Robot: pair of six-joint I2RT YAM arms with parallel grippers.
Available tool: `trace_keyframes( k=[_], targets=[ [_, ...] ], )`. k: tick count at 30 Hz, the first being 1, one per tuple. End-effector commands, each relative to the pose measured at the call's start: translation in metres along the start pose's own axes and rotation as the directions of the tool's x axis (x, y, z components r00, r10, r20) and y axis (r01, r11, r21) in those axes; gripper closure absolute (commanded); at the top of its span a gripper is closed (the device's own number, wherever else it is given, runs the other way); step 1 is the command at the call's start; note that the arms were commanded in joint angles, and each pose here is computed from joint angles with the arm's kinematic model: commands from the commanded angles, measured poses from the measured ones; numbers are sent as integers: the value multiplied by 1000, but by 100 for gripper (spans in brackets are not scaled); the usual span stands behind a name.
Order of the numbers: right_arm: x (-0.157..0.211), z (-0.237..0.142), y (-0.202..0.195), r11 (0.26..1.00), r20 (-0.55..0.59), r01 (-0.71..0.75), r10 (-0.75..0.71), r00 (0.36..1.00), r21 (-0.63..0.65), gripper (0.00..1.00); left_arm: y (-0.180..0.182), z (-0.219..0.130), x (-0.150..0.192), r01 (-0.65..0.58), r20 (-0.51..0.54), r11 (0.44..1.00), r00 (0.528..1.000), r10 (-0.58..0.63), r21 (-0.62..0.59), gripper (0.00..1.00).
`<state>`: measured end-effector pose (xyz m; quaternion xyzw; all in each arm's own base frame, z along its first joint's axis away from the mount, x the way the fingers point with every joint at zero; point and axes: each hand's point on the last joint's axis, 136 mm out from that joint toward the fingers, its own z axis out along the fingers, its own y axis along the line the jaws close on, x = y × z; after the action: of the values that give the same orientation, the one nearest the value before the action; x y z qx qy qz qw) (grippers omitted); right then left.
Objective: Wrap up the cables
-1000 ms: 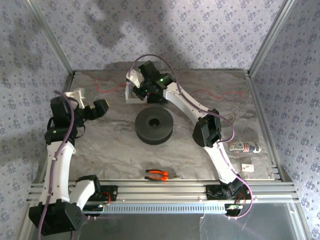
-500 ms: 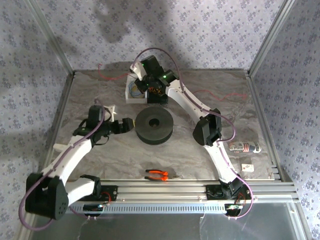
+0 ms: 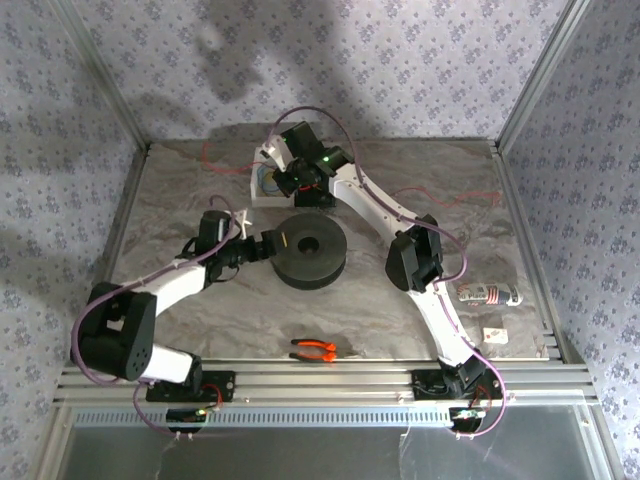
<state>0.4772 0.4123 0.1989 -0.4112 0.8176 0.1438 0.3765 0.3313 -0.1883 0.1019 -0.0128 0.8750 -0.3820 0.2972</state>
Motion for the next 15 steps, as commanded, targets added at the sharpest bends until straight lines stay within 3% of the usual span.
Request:
trace_keyframes(
  k=[1,10,15],
  targets=[
    [-12,-15,0,1000,28,-9,8,1000,14,100,-26,6,-11,-23,39,990,999,17,136,5],
    [-9,-13,1,1000,22,-10,10,1000,6,100,-20,27,3,15,-17,988,1000,-13,153,13],
    [-7,-11,2,1000,14,-10,10,1000,1,100,-16,35,9,36,-41,988,999,-30,150,23]
  ],
)
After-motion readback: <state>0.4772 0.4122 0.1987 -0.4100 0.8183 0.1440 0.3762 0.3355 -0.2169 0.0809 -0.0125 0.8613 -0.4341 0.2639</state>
